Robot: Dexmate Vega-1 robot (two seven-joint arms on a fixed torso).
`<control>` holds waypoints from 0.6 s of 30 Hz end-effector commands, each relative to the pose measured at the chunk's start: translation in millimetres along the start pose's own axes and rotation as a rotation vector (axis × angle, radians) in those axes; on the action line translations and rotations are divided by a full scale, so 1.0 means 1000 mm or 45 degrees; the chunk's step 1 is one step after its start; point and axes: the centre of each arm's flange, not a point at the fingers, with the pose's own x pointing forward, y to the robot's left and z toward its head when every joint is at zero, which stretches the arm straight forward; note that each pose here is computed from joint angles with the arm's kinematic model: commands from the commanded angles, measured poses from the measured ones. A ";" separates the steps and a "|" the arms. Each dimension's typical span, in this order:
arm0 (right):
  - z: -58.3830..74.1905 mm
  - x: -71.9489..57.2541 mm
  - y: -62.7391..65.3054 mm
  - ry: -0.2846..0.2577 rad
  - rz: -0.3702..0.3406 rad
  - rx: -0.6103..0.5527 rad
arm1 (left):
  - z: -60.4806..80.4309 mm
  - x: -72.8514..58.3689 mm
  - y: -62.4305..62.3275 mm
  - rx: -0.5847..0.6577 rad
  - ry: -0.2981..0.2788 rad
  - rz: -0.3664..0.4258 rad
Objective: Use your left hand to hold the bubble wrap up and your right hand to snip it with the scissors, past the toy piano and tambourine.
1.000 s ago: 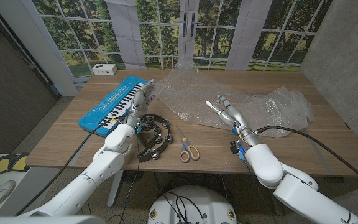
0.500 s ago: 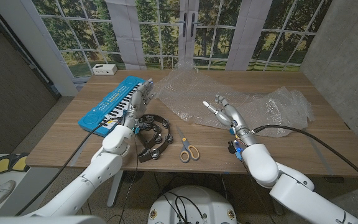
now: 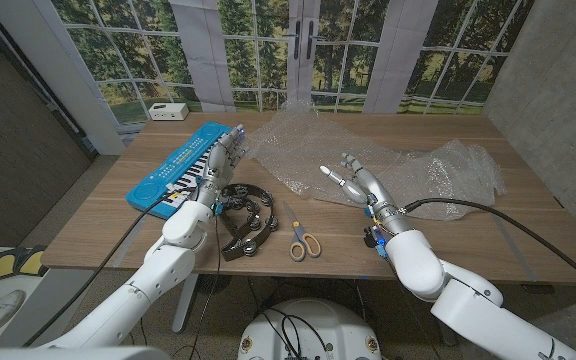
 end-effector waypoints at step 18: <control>0.008 0.000 0.007 0.032 -0.053 -0.099 | -0.007 -0.009 0.011 -0.071 0.007 0.078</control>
